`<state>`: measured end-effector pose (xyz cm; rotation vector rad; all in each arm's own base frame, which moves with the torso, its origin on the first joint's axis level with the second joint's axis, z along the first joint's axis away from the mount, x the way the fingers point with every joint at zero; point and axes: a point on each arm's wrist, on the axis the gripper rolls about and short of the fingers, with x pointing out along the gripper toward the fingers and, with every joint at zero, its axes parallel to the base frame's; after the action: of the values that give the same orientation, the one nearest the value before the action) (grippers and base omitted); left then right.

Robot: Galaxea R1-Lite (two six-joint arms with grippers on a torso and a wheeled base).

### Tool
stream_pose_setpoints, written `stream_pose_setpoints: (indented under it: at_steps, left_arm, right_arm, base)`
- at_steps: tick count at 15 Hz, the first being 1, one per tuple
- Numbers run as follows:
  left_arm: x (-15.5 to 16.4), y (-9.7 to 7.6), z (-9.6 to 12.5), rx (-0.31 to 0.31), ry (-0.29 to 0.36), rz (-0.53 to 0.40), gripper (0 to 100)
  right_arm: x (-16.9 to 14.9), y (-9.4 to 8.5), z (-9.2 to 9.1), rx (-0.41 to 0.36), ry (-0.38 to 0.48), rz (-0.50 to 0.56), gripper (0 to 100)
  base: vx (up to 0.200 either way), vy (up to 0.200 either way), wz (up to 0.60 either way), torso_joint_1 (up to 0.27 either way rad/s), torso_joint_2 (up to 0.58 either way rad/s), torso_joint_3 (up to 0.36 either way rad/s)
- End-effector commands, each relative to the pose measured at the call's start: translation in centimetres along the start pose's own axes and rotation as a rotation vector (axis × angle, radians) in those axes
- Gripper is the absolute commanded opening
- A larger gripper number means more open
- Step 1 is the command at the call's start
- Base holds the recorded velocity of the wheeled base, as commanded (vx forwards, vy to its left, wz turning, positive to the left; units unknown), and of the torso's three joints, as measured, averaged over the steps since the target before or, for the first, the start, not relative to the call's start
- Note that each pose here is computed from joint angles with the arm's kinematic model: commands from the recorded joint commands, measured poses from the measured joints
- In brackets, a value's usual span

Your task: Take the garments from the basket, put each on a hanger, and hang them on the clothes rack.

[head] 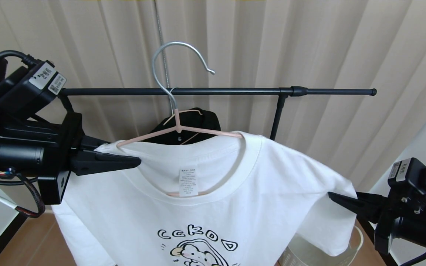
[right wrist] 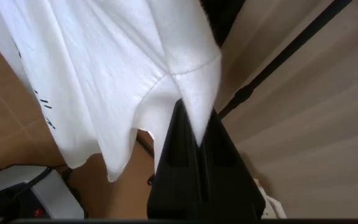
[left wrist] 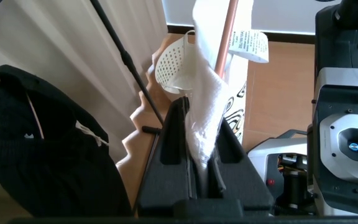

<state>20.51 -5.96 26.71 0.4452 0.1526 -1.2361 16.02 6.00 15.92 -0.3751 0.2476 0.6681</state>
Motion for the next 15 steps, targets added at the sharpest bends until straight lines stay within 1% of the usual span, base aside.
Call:
stream_pose_setpoints:
  at_steps: [1,2,4,5,8,13,14,15]
  left_arm:
    - [-0.3,0.2,-0.1,-0.004,0.002,0.014,0]
    - [-0.4,0.2,-0.1,-0.003,0.002,0.020,0]
    - [-0.7,0.3,-0.1,-0.005,0.006,0.034,0]
    - [-0.8,0.1,0.0,-0.004,0.004,0.038,0]
    - [-0.8,0.3,-0.1,-0.032,0.004,0.040,0]
    - [-0.7,0.3,-0.1,-0.036,0.005,0.038,0]
    - [-0.7,0.3,-0.3,-0.042,0.008,0.035,0]
    - [-0.6,0.3,-0.3,-0.042,0.009,0.035,0]
  right_arm:
    - [0.3,-0.8,-0.2,0.016,0.017,-0.034,0]
    - [0.3,-1.0,-0.2,0.019,0.019,-0.041,0]
    - [0.6,-2.0,-0.2,0.033,0.034,-0.080,0]
    - [0.7,-2.2,-0.3,0.040,0.040,-0.086,0]
    - [0.8,-2.3,-0.3,0.040,0.041,-0.086,0]
    - [0.7,-2.3,-0.1,0.038,0.019,-0.062,0]
    - [0.5,-2.1,-0.1,0.037,0.006,-0.037,0]
    - [0.2,-2.0,0.0,0.034,-0.003,-0.038,0]
  base:
    - [0.000,0.000,0.00,0.000,0.00,0.000]
    - [0.000,0.000,0.00,0.000,0.00,0.000]
    - [0.000,0.000,0.00,0.000,0.00,0.000]
    - [0.000,0.000,0.00,0.000,0.00,0.000]
    - [0.000,0.000,0.00,0.000,0.00,0.000]
    - [0.000,0.000,0.00,0.000,0.00,0.000]
    - [0.000,0.000,0.00,0.000,0.00,0.000]
    - [0.000,0.000,0.00,0.000,0.00,0.000]
